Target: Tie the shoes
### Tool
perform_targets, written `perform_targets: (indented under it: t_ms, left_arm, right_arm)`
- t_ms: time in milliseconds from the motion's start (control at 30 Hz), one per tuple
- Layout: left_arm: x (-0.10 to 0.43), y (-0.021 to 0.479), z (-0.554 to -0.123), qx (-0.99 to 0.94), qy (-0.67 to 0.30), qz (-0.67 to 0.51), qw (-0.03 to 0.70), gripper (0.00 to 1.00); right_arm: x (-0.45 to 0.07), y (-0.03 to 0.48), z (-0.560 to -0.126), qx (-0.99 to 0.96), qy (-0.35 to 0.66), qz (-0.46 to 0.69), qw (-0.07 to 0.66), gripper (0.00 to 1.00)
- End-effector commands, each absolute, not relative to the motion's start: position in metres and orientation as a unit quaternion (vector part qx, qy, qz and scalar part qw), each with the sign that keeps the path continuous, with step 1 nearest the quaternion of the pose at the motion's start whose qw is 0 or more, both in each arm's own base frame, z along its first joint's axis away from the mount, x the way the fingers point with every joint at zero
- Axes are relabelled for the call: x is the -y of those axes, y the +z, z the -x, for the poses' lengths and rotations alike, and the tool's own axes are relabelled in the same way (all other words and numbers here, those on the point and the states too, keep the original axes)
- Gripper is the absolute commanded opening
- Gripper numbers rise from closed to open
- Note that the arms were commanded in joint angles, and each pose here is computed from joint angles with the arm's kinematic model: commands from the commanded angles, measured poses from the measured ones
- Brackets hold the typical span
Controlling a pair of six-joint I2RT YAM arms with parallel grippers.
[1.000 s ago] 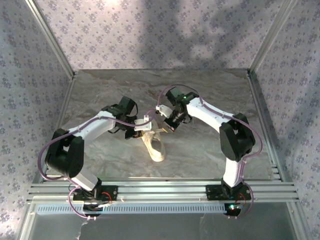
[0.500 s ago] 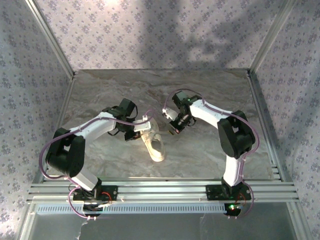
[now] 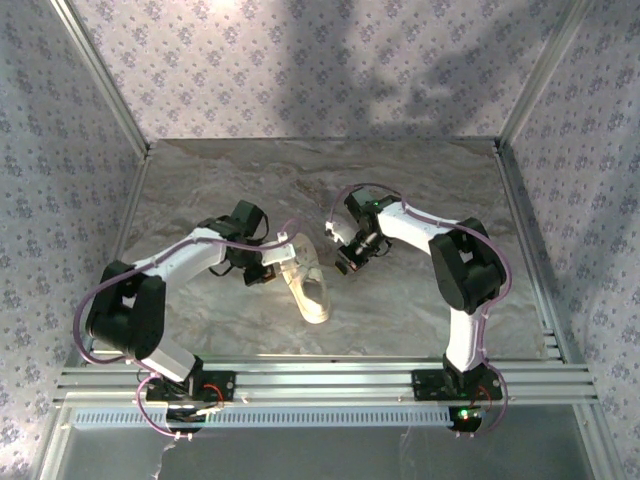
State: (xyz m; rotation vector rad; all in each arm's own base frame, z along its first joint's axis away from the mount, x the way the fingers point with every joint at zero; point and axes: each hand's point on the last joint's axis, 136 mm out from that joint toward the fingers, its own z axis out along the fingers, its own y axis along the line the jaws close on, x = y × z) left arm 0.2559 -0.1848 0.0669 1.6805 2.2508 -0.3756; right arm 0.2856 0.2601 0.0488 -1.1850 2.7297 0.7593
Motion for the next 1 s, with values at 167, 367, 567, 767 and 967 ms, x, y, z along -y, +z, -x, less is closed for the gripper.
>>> perform_targets:
  t_ms: [167, 367, 567, 767, 967]
  left_arm:
    - [0.154, 0.057, -0.239, -0.820, -0.106, -0.554, 0.098, 0.00]
    - [0.152, 0.054, -0.235, -0.825, -0.105, -0.549, 0.090, 0.00]
    - [0.147, 0.051, -0.232, -0.830, -0.101, -0.543, 0.080, 0.00]
    - [0.143, 0.050, -0.232, -0.835, -0.099, -0.535, 0.077, 0.00]
    - [0.141, 0.050, -0.230, -0.840, -0.099, -0.528, 0.075, 0.00]
  right_arm:
    - [-0.241, 0.035, -0.277, -0.906, 0.226, 0.358, -0.001, 0.00]
    - [-0.237, 0.032, -0.276, -0.909, 0.223, 0.352, -0.006, 0.00]
    - [-0.230, 0.029, -0.276, -0.914, 0.219, 0.342, -0.011, 0.00]
    - [-0.228, 0.029, -0.277, -0.915, 0.218, 0.339, -0.010, 0.00]
    - [-0.229, 0.028, -0.274, -0.915, 0.221, 0.337, -0.014, 0.00]
